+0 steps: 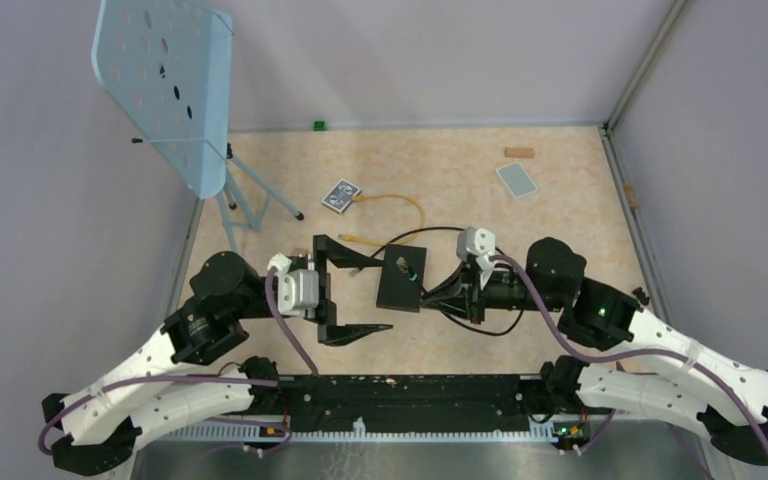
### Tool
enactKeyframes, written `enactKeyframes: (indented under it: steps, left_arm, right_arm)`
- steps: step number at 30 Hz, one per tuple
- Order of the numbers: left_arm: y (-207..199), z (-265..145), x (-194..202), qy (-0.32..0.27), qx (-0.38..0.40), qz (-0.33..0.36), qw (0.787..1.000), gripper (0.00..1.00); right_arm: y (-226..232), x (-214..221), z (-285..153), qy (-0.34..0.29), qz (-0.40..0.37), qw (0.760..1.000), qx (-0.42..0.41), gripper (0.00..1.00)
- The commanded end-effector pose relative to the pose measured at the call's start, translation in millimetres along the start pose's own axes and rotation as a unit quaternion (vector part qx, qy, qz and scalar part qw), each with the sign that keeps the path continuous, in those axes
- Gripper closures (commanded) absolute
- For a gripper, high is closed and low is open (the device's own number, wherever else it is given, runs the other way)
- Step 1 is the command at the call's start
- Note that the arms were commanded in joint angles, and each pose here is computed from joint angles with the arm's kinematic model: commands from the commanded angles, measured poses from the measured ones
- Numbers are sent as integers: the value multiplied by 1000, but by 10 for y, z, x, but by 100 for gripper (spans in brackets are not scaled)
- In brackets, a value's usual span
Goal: Insert the plug into the switch port
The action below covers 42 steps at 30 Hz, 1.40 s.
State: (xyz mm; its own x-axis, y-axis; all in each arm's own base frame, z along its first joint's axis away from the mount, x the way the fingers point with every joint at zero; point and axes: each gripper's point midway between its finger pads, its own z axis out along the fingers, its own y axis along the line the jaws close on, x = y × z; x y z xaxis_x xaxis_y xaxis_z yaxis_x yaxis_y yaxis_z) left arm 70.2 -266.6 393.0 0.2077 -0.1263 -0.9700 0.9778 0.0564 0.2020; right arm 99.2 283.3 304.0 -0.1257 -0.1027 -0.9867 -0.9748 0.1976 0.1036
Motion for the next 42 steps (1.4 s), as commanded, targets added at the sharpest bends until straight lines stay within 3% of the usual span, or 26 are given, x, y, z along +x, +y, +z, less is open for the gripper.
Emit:
enactKeyframes:
  steps: [1,11,24,29,33,42]
  left_arm:
    - [-108,26,-28,5,54,66,996,6]
    - [-78,68,-1,15,56,71,996,10]
    - [-113,63,129,53,72,52,995,40]
    - [-97,93,165,61,72,44,995,57]
    - [-86,108,128,54,70,46,995,55]
    - [-117,117,48,38,78,45,995,41]
  right_arm:
    - [288,-206,-47,-3,-61,994,-90,100]
    - [447,-18,58,48,-47,985,-161,100]
    - [342,-48,23,34,-65,989,-124,100]
    - [349,-69,-3,25,-68,990,-122,100]
    - [344,-71,-18,22,-70,990,-119,100]
    - [363,25,-12,37,-66,989,-129,100]
